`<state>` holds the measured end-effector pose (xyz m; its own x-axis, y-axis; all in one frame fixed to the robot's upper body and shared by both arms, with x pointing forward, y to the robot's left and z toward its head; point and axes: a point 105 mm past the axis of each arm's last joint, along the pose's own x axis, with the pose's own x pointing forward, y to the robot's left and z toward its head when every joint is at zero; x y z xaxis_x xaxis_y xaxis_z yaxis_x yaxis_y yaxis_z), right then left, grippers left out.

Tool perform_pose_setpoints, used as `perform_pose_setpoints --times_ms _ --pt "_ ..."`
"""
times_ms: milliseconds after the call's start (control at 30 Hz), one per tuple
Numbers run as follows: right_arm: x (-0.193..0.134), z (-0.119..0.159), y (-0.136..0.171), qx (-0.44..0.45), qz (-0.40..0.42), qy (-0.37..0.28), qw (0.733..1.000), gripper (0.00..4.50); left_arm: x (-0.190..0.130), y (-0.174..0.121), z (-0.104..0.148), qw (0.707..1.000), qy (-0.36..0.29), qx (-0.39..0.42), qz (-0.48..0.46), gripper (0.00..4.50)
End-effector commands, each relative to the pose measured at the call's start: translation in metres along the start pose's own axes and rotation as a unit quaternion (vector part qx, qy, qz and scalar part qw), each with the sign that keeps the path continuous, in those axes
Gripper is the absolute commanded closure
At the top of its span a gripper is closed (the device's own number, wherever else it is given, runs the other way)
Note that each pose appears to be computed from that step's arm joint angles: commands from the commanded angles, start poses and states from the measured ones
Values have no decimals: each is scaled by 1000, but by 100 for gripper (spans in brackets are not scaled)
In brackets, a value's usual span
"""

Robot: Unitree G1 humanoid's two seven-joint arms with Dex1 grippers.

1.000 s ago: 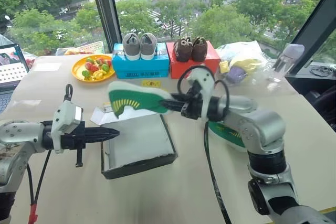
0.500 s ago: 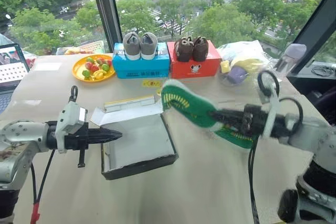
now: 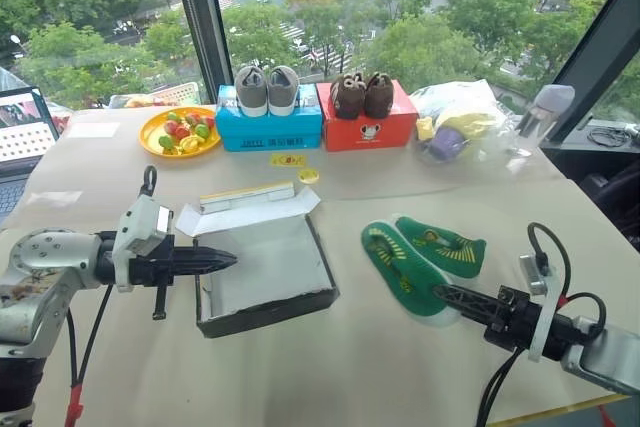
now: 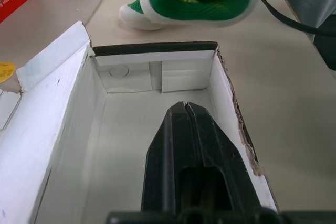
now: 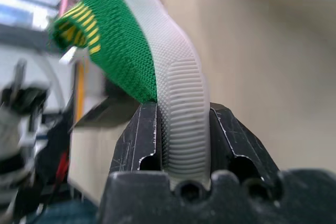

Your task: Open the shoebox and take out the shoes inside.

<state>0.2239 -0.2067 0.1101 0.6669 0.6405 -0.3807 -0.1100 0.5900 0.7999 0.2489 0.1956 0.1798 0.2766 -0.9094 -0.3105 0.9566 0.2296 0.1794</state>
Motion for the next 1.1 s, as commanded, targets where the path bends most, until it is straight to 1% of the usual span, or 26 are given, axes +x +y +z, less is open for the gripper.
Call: perform_pose_setpoints --times_ms 33,100,267,333,400,467,533,567,600,667,767,867,933,1000,1100 --pt "3 8 -8 12 -28 1 1000 333 1 -1 9 1000 -5 27 -7 450" --pt "5 9 -14 17 -50 6 999 333 1 0 9 1000 -5 27 -8 450" --pt "8 6 -17 15 -64 21 998 333 1 0 9 1000 -5 27 -9 450" --pt "9 2 -16 14 -60 30 998 333 2 0 8 1000 -5 27 -10 450" --pt "10 -5 -21 24 -70 40 996 333 3 0 8 1000 -8 27 -10 450" --pt "11 -5 -26 35 -81 32 996 333 3 0 8 1000 -7 28 -11 450" --pt "11 4 -25 30 -88 12 996 272 3 1 8 1000 -7 29 -10 450" --pt "10 17 -22 0 -104 -9 995 256 3 2 8 999 -6 31 -8 450" --pt "8 27 -19 -35 -123 -23 992 221 3 2 7 999 -6 32 -8 450" --pt "2 49 -7 -132 -147 -47 979 221 3 3 8 999 -6 33 -9 450" --pt "-4 64 4 -198 -151 -54 967 221 4 3 8 999 -8 35 -11 450" --pt "-10 65 2 -269 -180 -24 946 221 6 4 8 999 -9 36 -13 450" --pt "-14 64 5 -310 -184 0 933 221 7 5 8 999 -11 37 -15 450" --pt "-17 66 12 -344 -176 10 922 221 8 7 8 999 -12 39 -14 450" --pt "-20 72 31 -378 -142 6 915 221 7 11 9 999 -17 40 0 450"
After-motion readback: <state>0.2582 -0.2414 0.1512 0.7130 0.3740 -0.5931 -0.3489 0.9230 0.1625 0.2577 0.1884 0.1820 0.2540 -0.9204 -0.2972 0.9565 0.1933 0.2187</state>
